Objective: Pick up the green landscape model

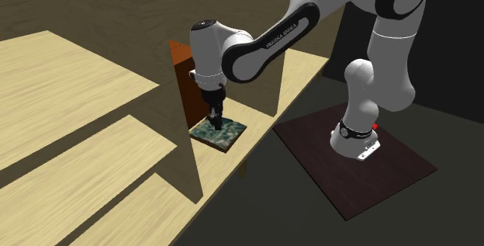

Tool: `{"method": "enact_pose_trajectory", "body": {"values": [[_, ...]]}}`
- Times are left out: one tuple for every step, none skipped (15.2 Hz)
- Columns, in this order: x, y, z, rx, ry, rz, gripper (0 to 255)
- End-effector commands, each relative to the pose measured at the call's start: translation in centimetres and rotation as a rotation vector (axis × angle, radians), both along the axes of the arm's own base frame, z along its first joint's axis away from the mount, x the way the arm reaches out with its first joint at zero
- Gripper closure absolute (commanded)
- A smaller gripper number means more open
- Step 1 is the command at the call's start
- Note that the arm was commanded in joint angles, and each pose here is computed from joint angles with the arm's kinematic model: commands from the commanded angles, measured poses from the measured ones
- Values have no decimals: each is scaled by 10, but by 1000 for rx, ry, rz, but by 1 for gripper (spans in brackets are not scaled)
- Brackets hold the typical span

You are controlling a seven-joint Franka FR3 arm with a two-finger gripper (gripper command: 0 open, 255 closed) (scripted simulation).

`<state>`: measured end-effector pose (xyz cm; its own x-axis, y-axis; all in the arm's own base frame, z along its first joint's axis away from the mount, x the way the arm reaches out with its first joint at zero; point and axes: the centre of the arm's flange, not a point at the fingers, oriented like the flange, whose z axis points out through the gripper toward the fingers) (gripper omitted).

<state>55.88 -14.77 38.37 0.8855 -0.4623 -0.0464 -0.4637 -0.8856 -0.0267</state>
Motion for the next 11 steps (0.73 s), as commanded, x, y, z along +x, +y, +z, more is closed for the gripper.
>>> {"method": "enact_pose_trajectory", "body": {"values": [[-1,-1,10,0,0,0,255],[-1,-1,16,0,0,0,255],[-1,-1,21,0,0,0,255],[-1,-1,26,0,0,0,255],[-1,-1,31,0,0,0,255],[-1,-1,37,0,0,0,255],[-1,-1,42,0,0,0,255],[-1,-1,47,0,0,0,255],[-1,-1,52,0,0,0,255],[-1,-1,53,0,0,0,255],[-1,-1,53,0,0,0,255]]}}
